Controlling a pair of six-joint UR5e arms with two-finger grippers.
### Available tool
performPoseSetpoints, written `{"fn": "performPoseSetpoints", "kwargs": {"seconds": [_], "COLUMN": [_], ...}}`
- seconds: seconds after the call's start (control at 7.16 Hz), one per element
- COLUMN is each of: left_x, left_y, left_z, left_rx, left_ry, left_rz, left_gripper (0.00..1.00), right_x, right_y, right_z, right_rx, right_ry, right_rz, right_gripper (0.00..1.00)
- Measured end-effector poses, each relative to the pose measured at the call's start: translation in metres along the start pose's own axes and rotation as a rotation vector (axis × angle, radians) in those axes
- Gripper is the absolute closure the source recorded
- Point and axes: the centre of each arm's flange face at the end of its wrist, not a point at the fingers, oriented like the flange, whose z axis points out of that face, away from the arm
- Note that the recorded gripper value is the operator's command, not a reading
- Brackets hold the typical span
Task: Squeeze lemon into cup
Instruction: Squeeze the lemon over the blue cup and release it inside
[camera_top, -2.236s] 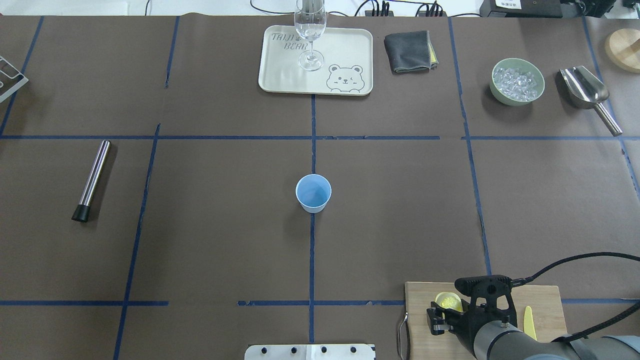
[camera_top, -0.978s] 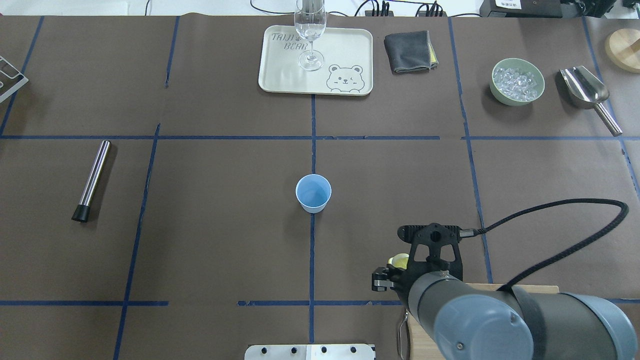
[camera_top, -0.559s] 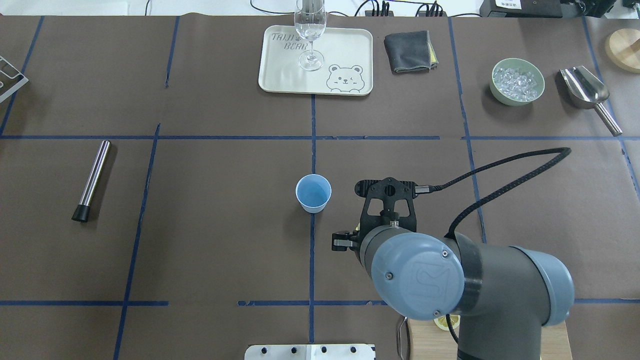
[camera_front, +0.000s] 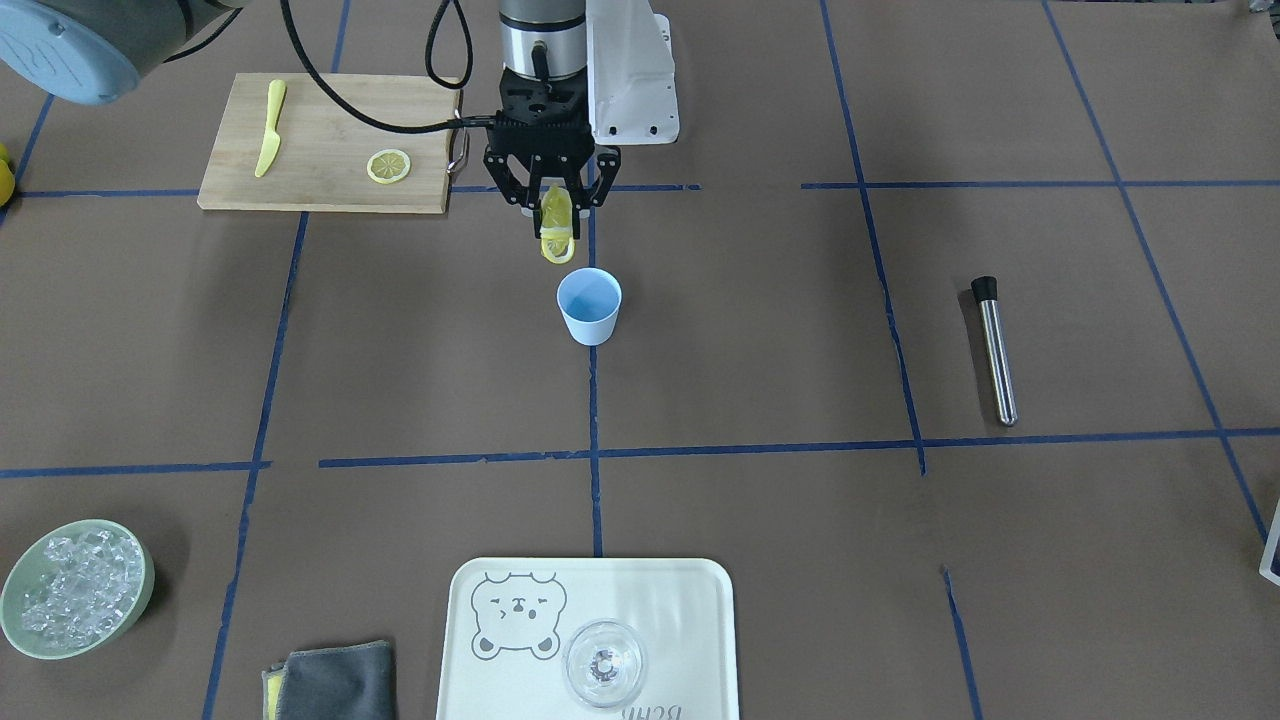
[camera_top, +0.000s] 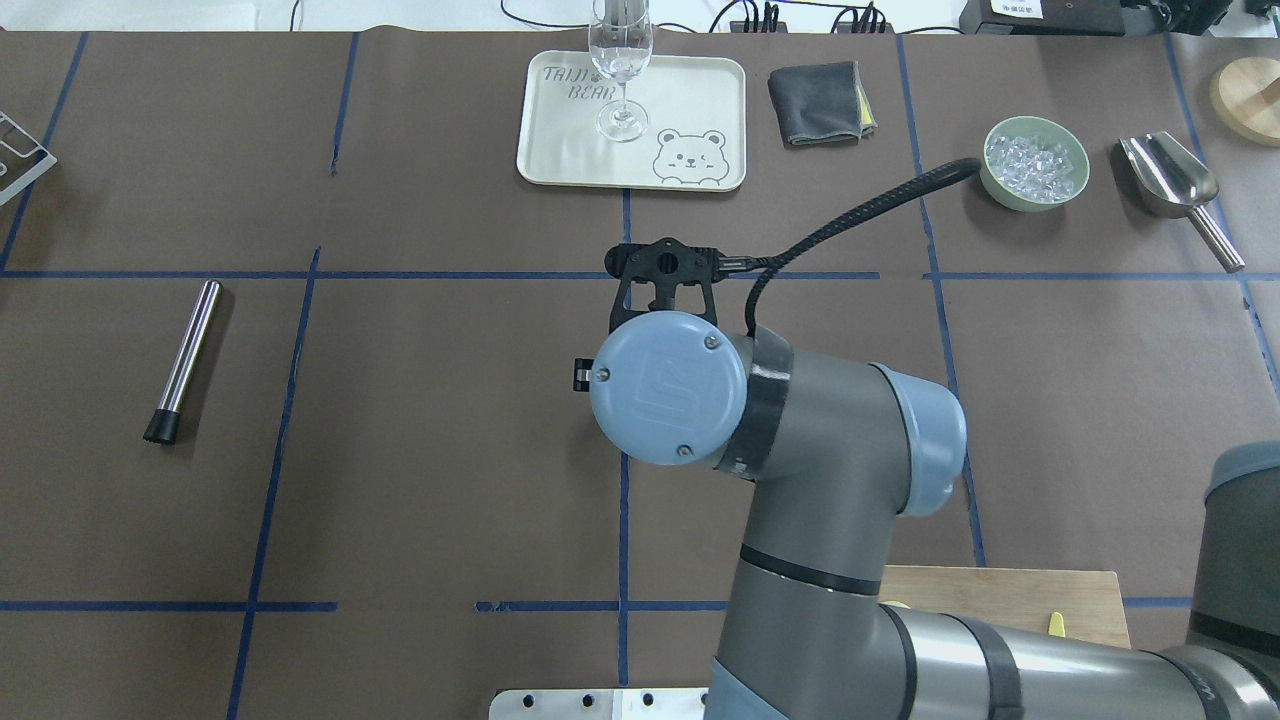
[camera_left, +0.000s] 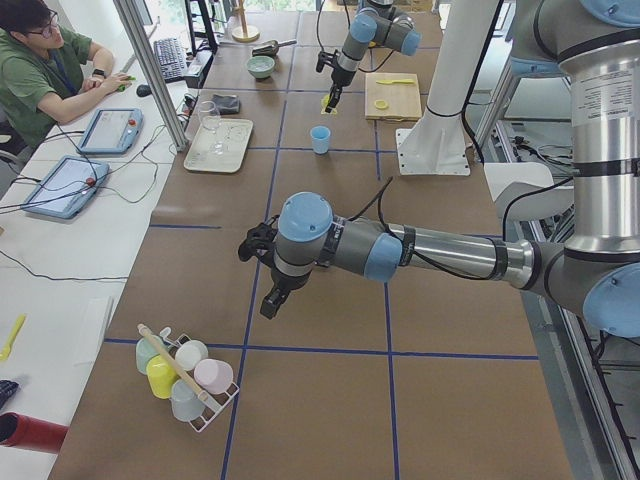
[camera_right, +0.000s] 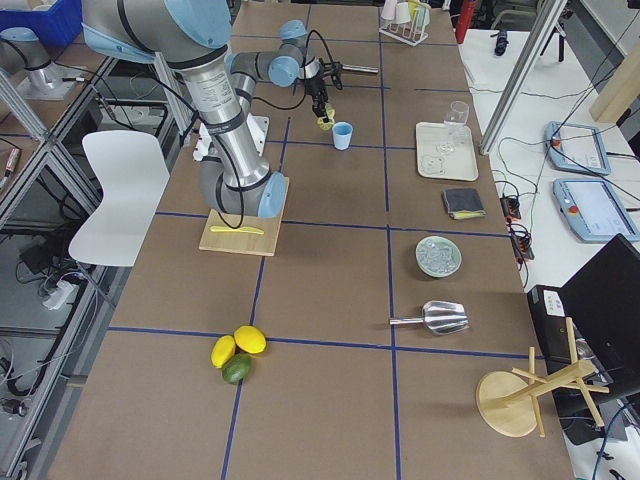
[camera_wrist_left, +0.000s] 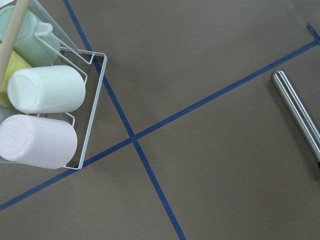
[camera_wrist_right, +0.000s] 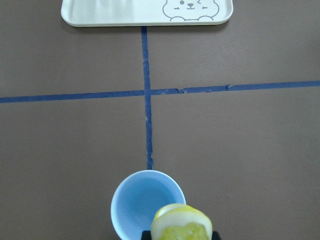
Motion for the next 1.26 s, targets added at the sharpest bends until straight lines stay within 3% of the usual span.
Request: {"fn": "performPoseSetpoints", "kwargs": {"seconds": [0.56, 0.7, 0.84, 0.98, 1.26], "left_x": [-0.001, -0.001, -0.001, -0.001, -0.001], "left_y": [0.002, 0.003, 0.004, 0.004, 0.005], "left_z": [0.001, 0.001, 0.002, 0.002, 0.002], "left_rx": [-0.003, -0.004, -0.004, -0.005, -0.006], "left_ry": [0.001, 0.002, 0.002, 0.002, 0.002], "left_rz": [-0.004, -0.005, -0.006, -0.006, -0.008], "left_gripper": [0.0, 0.0, 0.0, 0.0, 0.0], "right_x": [-0.031, -0.031, -0.03, -0.029, -0.029], "right_y": [-0.008, -0.006, -0.005, -0.004, -0.003], "right_z": [0.037, 0.041, 0.044, 0.046, 0.046], "right_rx": [0.001, -0.008, -0.019, -0.025, -0.028], "right_ry": [0.0, 0.004, 0.006, 0.009, 0.008], "right_rz": [0.001, 0.0, -0.002, -0.008, -0.044], "right_gripper": [1.0, 0.93, 0.29, 0.01, 0.0]}}
